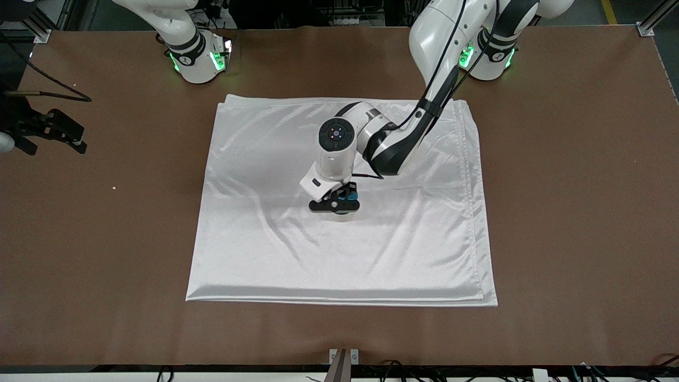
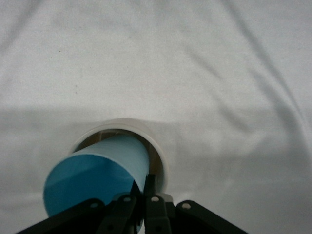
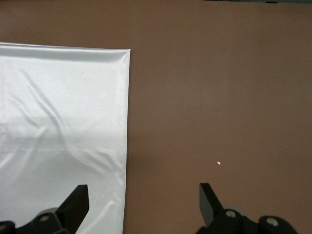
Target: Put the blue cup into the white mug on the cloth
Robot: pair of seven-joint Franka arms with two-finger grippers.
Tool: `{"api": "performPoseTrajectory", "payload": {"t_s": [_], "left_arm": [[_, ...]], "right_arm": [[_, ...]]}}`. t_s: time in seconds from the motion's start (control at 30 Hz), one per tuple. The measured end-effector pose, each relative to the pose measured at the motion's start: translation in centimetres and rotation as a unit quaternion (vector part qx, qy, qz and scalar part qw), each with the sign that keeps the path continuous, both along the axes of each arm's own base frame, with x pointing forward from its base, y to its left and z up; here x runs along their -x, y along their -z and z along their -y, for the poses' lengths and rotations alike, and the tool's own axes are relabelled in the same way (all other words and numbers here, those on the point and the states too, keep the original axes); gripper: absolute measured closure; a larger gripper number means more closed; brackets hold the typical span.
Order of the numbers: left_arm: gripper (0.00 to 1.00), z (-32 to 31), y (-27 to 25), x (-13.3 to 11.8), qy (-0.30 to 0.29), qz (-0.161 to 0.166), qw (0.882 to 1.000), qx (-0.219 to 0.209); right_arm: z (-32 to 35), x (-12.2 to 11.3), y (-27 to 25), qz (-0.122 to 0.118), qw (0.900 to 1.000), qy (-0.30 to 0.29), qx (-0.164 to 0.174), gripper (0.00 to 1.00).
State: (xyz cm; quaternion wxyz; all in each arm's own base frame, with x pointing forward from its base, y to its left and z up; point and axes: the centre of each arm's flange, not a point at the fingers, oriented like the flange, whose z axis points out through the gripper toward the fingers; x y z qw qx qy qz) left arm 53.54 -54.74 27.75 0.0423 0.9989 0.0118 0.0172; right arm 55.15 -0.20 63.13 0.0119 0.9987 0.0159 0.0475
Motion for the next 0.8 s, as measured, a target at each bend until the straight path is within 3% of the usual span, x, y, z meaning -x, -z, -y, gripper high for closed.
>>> {"api": "performPoseTrajectory", "payload": {"t_s": [0.1,0.2,0.5,0.8], "left_arm": [[0.94,0.1,-0.2,-0.1,0.0,0.002,1.0,0.002],[0.85,0.1,-0.5,-0.2,-0.001,0.004,1.0,0.004],[0.4,-0.1,-2.9,-0.7,-0.004,0.014,1.0,0.013],[0.0,-4.2,-8.8,-2.2,-0.026,-0.007,0.999,-0.021]], "right_arm": [[0.0,0.1,0.1,-0.004,1.0,0.0,-0.002,0.0],[0.0,0.1,0.1,-0.007,1.0,0.0,-0.003,0.0],[-0.1,0.2,0.2,-0.008,1.0,0.0,-0.006,0.0],[-0.2,0.2,0.1,-0.008,1.0,0.0,-0.007,0.0]]}}
